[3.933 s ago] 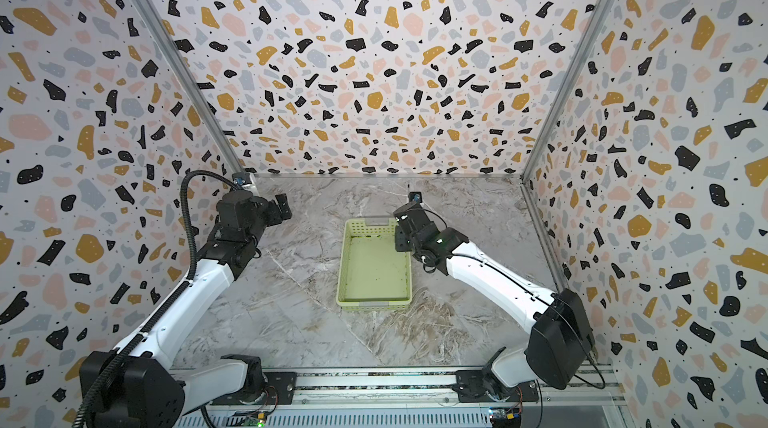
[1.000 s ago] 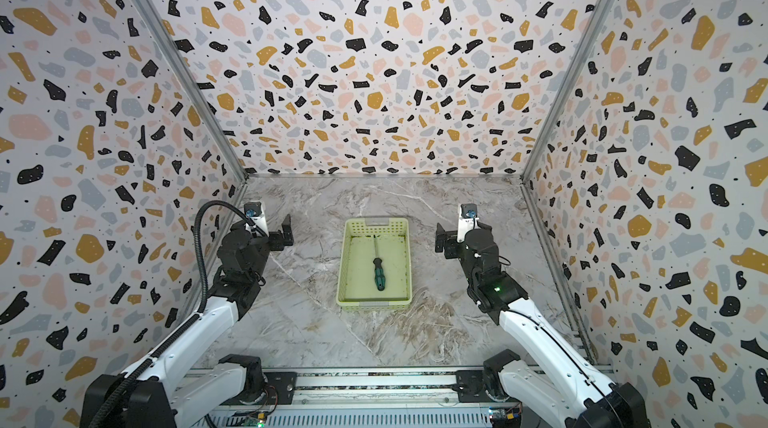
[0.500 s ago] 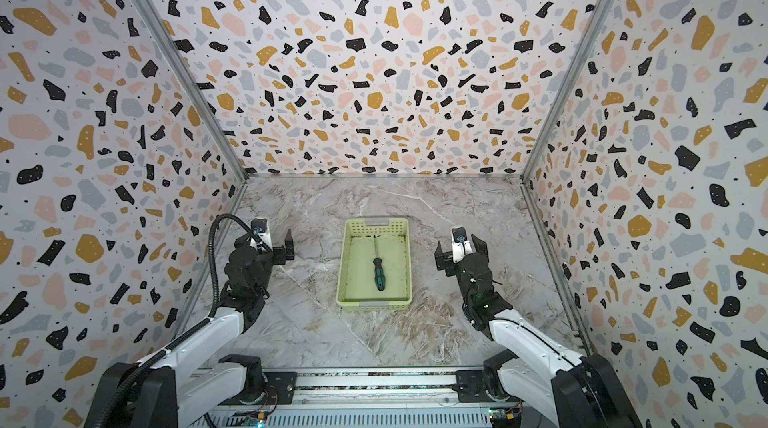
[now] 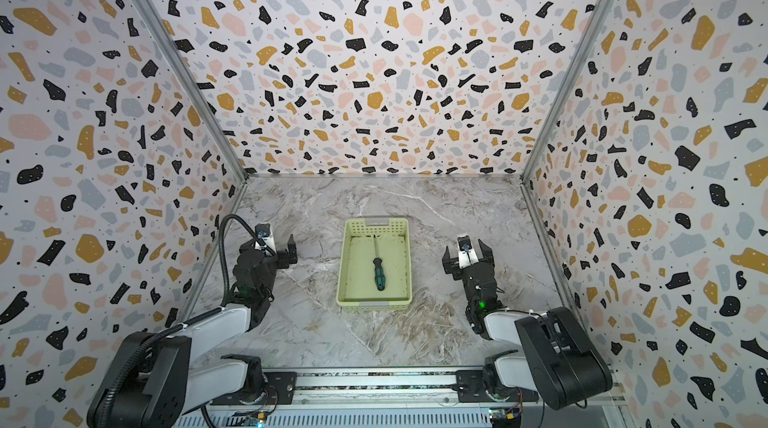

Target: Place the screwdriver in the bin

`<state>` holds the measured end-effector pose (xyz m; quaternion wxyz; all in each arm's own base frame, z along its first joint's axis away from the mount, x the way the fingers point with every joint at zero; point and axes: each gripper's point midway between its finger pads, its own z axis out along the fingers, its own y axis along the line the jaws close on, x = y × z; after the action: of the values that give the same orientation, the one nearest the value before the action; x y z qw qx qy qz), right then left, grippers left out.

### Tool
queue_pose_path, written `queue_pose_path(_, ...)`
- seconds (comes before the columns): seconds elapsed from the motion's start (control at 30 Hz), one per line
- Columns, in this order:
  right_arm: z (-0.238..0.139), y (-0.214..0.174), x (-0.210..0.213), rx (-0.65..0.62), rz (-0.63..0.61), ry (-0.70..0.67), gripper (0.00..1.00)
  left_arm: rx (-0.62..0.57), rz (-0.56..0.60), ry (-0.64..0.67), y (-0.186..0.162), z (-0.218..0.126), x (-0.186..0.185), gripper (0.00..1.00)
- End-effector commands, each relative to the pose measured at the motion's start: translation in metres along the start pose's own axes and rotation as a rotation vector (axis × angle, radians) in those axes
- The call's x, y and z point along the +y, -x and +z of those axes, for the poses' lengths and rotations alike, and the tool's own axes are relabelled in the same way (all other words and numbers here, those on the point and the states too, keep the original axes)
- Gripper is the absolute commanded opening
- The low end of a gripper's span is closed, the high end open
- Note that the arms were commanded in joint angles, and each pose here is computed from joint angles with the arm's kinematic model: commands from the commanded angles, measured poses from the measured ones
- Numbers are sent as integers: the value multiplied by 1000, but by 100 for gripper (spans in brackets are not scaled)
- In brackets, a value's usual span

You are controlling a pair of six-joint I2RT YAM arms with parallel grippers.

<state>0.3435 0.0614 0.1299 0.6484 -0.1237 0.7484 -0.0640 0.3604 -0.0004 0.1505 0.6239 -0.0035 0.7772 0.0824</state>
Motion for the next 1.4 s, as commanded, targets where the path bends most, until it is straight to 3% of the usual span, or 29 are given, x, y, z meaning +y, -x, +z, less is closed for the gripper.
queue_pose_path(0.0,1,15,-6,-86,15,-3,99,-76,-37,30,18,-1,6,99)
queue_pose_path(0.37,-1,5,-22,-131,108,27,99,-117,-31,0,-4,-11,1,99)
queue_pose_path(0.73,15,-5,-11,-59,129,187,99,-90,-59,40,-18,-2,9,99)
queue_pose_path(1.37,16,-6,-11,-57,132,193,99,-92,-87,84,-20,-3,18,100)
